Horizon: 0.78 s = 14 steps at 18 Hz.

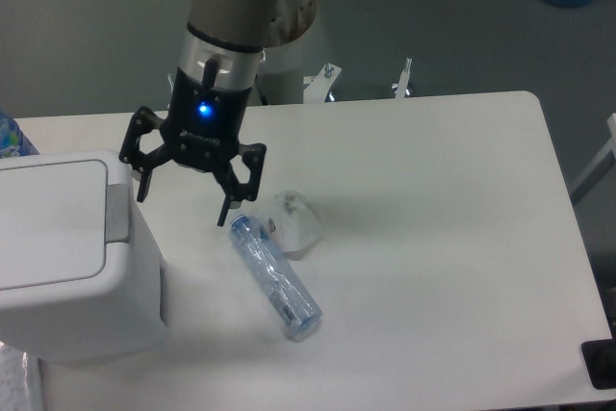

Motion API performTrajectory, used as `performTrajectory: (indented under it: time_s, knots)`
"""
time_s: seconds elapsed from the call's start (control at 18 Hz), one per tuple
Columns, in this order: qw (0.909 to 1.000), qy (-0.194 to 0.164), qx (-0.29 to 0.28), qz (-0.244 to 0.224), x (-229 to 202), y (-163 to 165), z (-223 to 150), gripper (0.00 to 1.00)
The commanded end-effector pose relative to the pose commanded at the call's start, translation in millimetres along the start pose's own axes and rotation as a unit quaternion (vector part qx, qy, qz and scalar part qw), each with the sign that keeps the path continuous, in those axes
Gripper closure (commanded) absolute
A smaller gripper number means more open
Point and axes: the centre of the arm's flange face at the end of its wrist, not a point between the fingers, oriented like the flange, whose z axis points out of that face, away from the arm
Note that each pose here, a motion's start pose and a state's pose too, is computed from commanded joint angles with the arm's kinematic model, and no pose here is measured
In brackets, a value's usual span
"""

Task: Open the trash can
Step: 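Move the open gripper down toward the white trash can lid edge, then push the gripper finger against the trash can lid to tip it open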

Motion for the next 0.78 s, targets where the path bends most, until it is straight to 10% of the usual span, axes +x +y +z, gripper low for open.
performTrajectory:
  time_s: [0.78]
  knots:
    - [0.9999,0.01,-0.012,0.002,8,0,17,0.0]
